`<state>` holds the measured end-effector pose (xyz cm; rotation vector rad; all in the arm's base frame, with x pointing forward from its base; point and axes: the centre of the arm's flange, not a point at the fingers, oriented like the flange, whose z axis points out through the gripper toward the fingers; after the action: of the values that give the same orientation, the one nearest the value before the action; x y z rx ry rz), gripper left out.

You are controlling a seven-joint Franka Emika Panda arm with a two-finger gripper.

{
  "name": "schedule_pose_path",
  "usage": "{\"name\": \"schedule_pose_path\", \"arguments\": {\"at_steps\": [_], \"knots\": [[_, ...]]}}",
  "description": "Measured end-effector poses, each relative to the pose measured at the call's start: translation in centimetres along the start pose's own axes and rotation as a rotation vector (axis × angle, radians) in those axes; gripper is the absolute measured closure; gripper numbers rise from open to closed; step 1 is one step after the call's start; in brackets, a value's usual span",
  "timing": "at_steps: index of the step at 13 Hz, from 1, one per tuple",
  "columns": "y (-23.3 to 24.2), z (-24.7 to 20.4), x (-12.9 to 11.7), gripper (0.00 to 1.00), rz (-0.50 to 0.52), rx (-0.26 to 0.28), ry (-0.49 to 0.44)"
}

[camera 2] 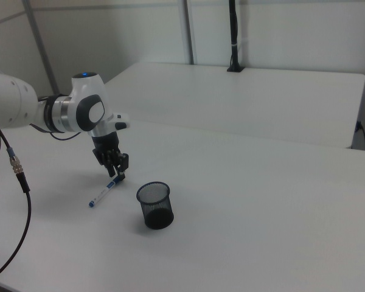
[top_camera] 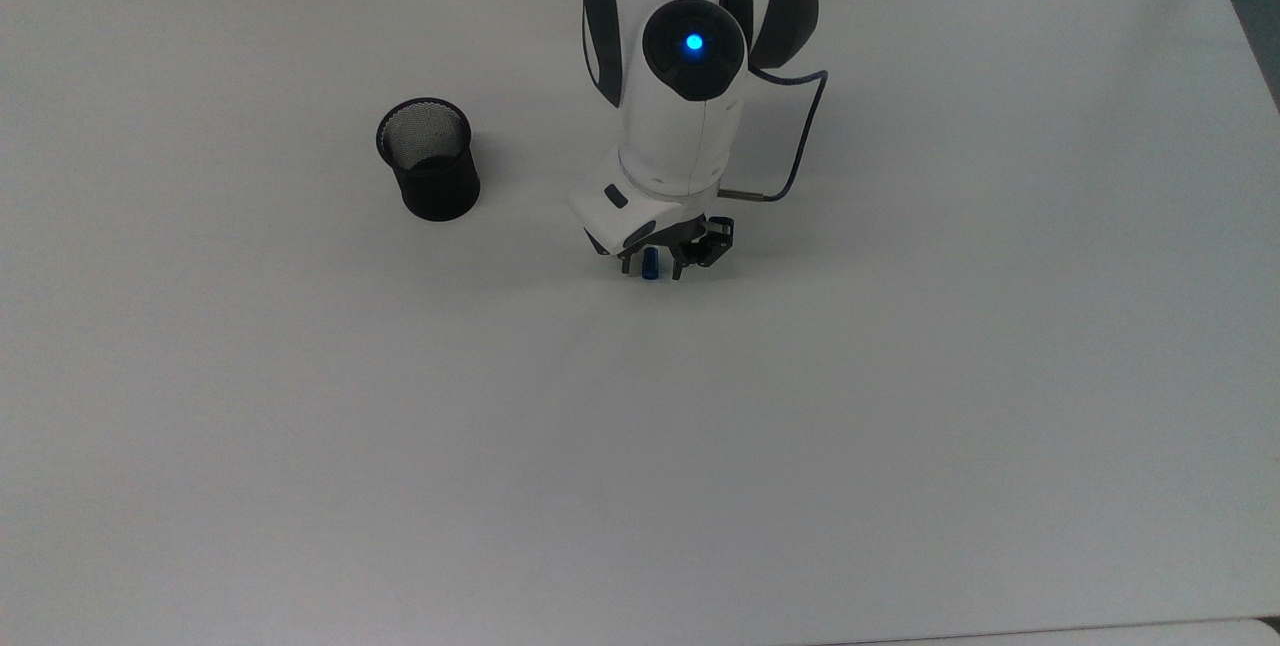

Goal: Insert the marker
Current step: 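Close the gripper on the marker and lift it, then carry the marker over the black mesh pen cup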

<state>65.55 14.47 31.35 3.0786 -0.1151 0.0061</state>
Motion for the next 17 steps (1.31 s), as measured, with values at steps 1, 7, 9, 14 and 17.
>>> {"name": "schedule_pose_path", "arguments": {"at_steps": [1, 7, 9, 14, 17], "knots": [[-0.1, 0.0, 0.0, 0.62, 0.001, 0.001, 0.002], [-0.6, 0.6, -0.2, 0.79, -0.006, -0.001, -0.006], [-0.7, 0.6, -0.2, 0.82, -0.007, -0.001, -0.005], [-0.6, -0.7, 0.0, 0.82, -0.004, 0.005, 0.015], [1.1, -6.2, -0.2, 0.82, 0.013, 0.009, 0.042]]}}
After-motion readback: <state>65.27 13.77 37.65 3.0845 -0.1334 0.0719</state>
